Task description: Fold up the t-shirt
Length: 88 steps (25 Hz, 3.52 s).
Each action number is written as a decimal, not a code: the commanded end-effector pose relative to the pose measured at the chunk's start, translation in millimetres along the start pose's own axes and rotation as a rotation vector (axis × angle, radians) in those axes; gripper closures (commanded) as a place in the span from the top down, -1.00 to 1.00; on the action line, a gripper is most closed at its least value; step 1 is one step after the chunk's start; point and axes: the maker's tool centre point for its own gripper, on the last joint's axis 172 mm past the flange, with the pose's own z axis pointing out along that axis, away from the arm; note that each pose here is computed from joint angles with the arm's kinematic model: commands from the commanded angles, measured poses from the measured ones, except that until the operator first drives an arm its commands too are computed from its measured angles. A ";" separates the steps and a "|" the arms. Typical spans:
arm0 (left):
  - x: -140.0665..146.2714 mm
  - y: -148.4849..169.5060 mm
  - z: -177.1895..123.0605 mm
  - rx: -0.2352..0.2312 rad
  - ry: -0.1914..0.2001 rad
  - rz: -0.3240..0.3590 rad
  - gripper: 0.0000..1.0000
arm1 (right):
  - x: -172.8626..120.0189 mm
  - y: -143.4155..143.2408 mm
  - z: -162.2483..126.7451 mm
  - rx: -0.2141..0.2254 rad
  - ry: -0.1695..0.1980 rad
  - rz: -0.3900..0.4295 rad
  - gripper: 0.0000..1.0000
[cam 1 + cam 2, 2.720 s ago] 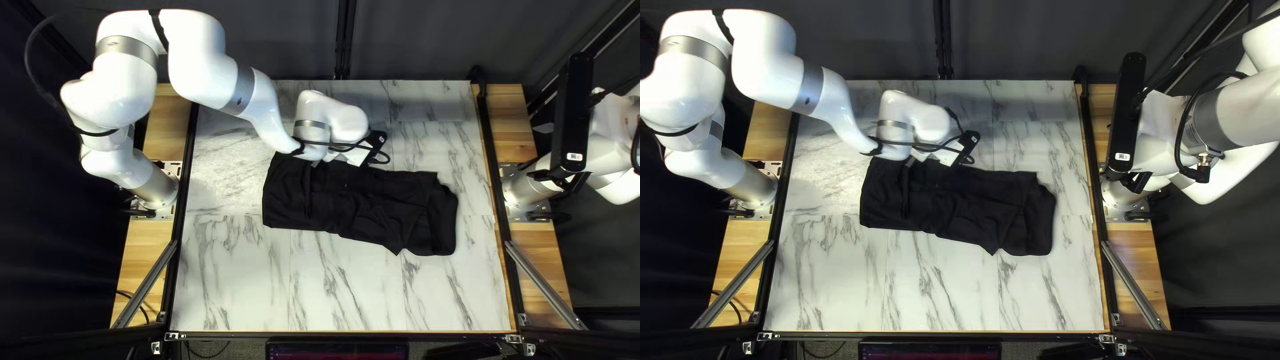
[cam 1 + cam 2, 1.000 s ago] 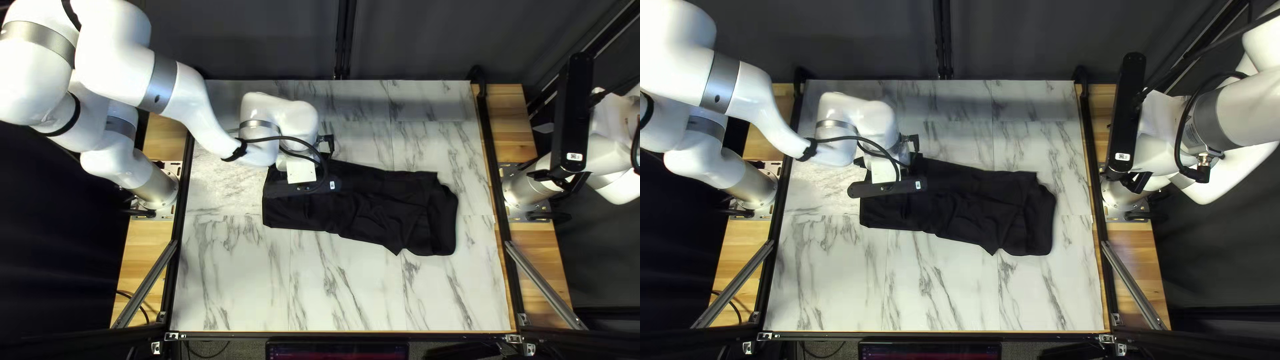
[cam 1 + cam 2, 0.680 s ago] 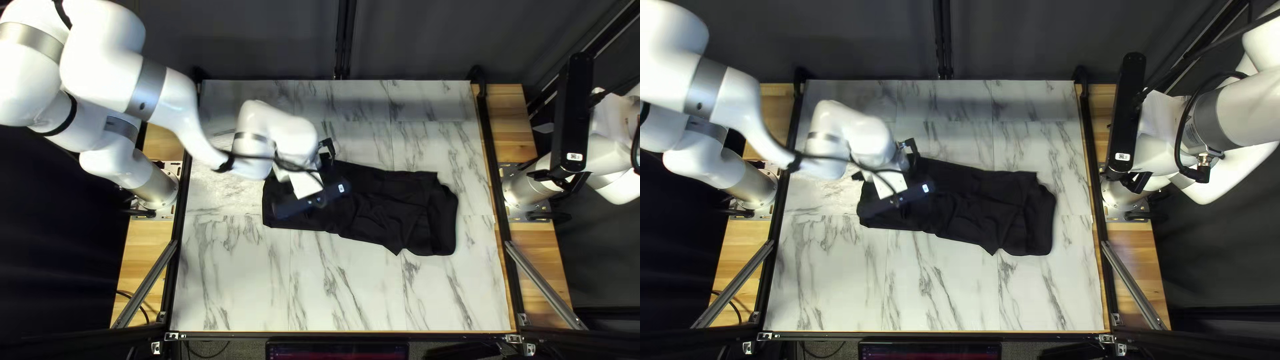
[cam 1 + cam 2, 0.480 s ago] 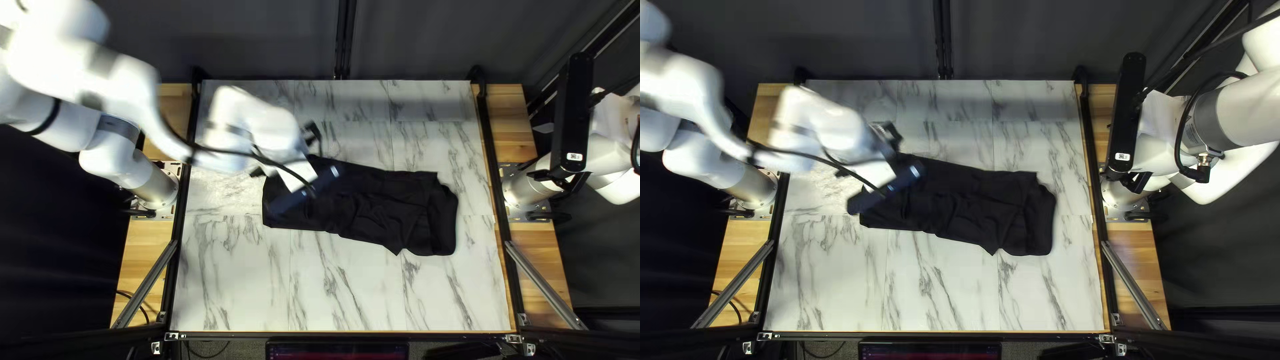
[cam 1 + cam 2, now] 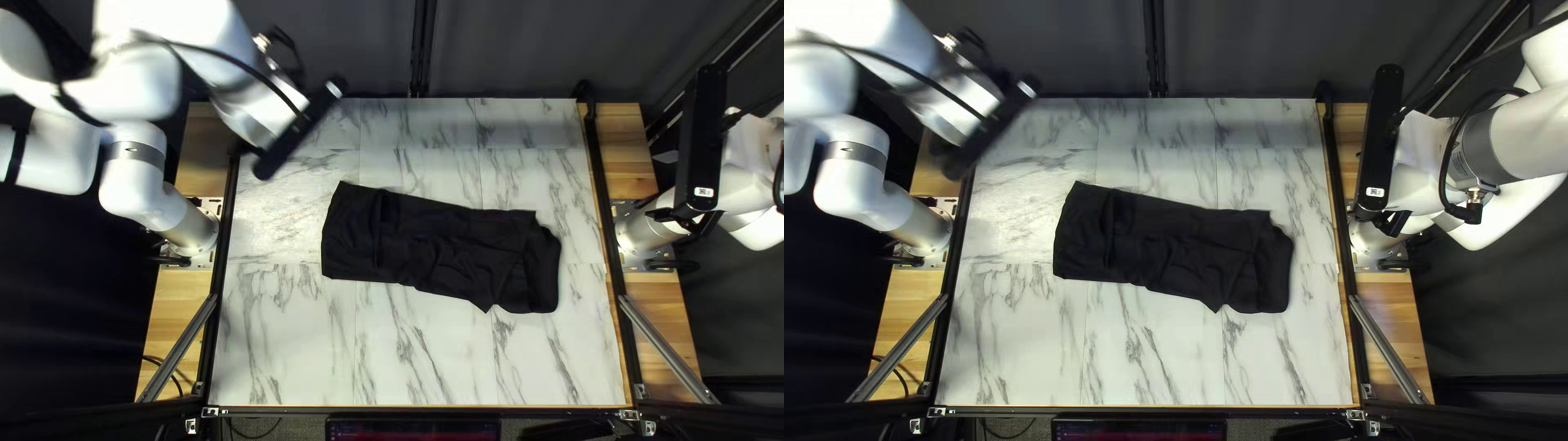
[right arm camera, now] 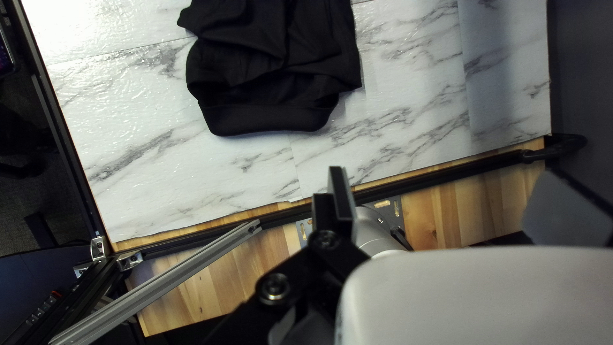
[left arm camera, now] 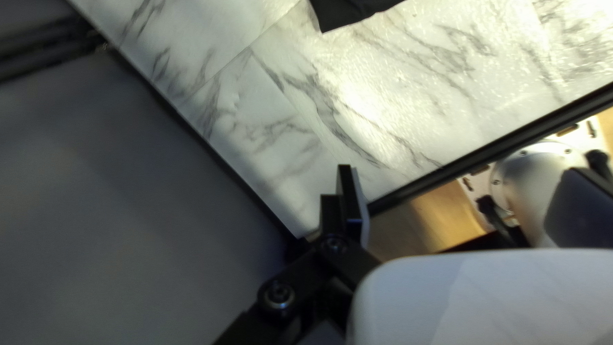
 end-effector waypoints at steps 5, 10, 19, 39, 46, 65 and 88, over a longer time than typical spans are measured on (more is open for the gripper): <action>-14.1 6.3 -8.6 0.025 0.013 -0.019 1.00 | 0.0 0.0 0.0 0.000 0.000 0.000 1.00; -14.1 6.3 -8.6 0.025 0.013 -0.019 1.00 | 0.0 0.0 0.0 0.000 0.000 0.000 1.00; -14.1 6.3 -8.6 0.025 0.013 -0.019 1.00 | 0.0 0.0 0.0 0.000 0.000 0.000 1.00; -14.1 6.3 -8.6 0.025 0.013 -0.019 1.00 | 214.7 -45.5 309.7 -0.025 0.234 -0.313 1.00; -14.1 6.3 -8.6 0.025 0.013 -0.019 1.00 | 221.9 -46.6 330.1 -0.013 0.240 -0.353 1.00; -14.1 6.3 -8.6 0.025 0.013 -0.019 1.00 | 280.3 -35.8 366.8 -0.139 0.387 -0.531 1.00; -14.1 6.3 -8.6 0.025 0.013 -0.019 1.00 | 310.4 -5.9 417.5 -0.107 0.323 -0.712 0.91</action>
